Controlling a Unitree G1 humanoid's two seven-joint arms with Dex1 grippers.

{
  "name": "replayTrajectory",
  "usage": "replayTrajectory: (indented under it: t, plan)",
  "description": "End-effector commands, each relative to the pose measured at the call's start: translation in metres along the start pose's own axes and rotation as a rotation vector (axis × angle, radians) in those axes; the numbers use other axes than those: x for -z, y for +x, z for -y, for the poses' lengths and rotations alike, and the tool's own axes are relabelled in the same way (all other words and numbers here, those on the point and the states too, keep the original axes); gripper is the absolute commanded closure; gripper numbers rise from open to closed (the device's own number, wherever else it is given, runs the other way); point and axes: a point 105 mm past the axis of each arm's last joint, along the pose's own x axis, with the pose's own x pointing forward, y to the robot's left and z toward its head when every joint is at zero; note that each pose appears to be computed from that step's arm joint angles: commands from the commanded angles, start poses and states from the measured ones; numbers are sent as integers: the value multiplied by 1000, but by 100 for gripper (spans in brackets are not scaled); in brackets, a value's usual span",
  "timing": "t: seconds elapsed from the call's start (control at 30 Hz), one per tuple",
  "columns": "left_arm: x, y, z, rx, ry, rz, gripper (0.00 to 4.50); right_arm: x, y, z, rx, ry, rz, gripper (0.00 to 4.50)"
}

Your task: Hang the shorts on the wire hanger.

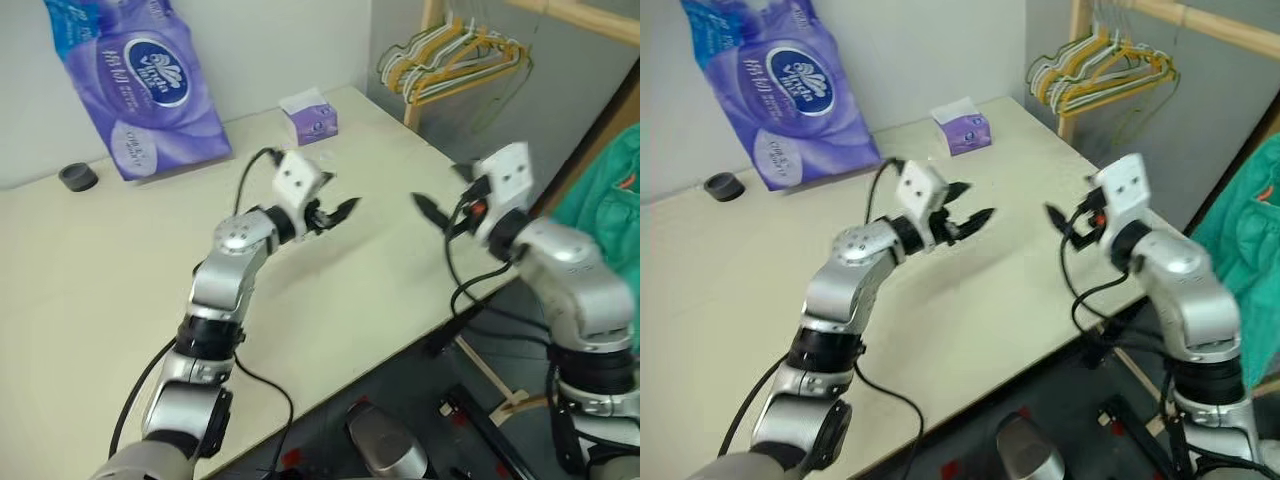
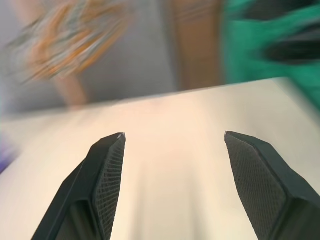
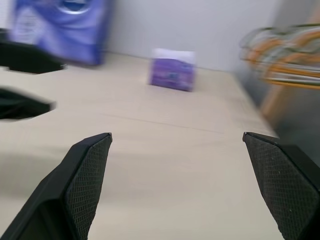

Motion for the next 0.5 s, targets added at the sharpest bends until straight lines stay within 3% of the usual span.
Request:
replayTrajectory:
  t: [0.03,0.17,0.3,0.5]
  plan:
    - [7,-39,-41,-337,28,-45,116,0,16,-15,-72,44,75,2]
    - [44,-96,-68,-640,11,-166,116,20,37,-41,-180,41,56,2]
    - [76,-137,-81,-827,-46,-261,116,35,51,-42,-166,118,41,2]
    - [83,-145,-85,-864,-102,-272,116,51,57,-43,-146,158,35,2]
